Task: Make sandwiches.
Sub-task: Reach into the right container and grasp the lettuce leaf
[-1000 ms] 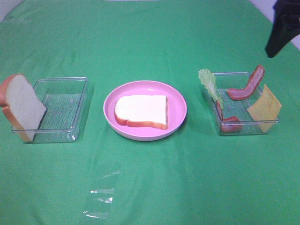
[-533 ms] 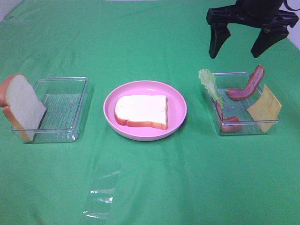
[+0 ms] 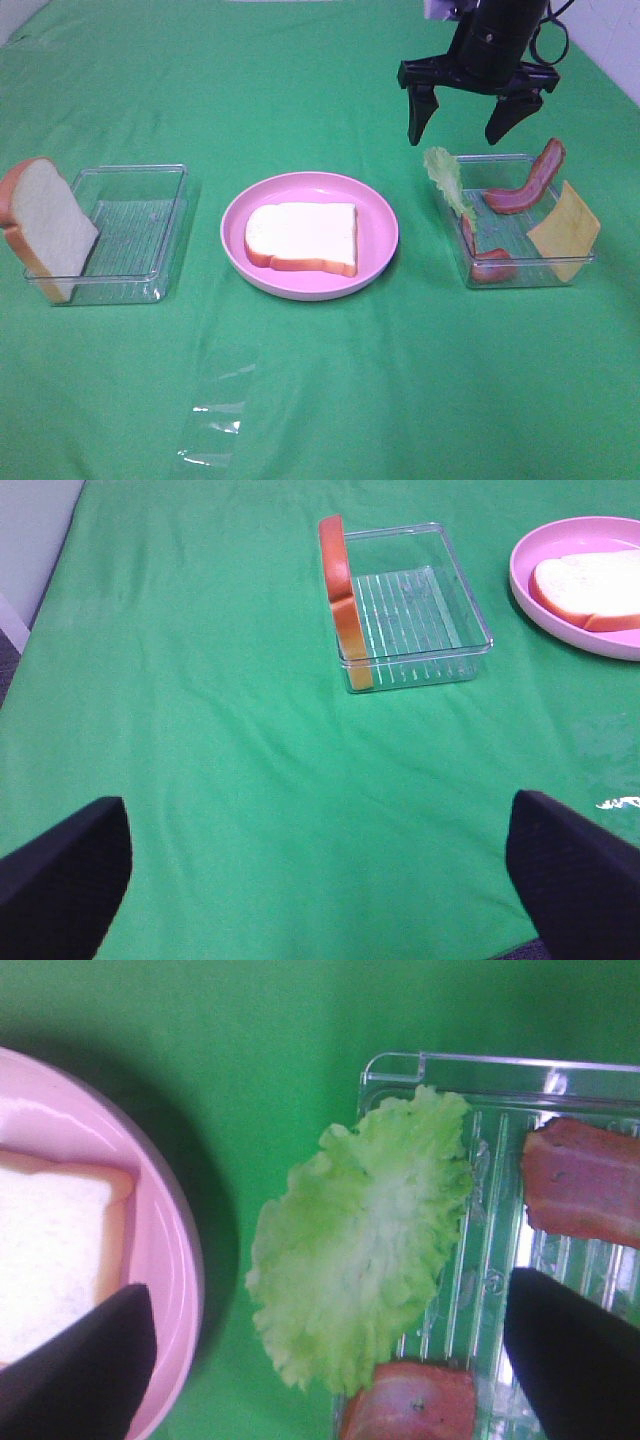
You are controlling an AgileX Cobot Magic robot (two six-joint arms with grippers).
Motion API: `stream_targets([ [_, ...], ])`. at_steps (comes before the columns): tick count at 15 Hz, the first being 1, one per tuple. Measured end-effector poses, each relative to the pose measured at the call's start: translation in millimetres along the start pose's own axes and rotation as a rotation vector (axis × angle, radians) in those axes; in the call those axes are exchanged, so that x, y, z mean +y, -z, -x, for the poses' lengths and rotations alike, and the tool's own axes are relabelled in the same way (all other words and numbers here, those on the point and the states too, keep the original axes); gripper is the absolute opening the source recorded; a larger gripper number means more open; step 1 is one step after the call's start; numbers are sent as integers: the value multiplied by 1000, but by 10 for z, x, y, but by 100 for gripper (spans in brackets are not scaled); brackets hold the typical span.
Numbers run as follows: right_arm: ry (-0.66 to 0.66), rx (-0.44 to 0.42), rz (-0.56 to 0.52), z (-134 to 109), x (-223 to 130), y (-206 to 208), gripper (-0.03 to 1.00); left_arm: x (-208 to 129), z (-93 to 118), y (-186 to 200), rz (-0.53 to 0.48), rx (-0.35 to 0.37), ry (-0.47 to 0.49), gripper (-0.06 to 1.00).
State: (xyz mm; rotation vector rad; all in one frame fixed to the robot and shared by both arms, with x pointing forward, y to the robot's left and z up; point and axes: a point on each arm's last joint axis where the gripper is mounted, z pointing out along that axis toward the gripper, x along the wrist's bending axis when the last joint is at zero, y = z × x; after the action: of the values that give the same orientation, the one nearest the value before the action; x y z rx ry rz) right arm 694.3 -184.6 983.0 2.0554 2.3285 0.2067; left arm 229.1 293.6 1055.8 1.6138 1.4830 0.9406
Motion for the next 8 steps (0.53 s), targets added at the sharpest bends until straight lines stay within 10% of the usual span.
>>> stream_targets([
  [8,-2,-5,-47,17,52,-439,90,0,0,0,0,0,0,93],
])
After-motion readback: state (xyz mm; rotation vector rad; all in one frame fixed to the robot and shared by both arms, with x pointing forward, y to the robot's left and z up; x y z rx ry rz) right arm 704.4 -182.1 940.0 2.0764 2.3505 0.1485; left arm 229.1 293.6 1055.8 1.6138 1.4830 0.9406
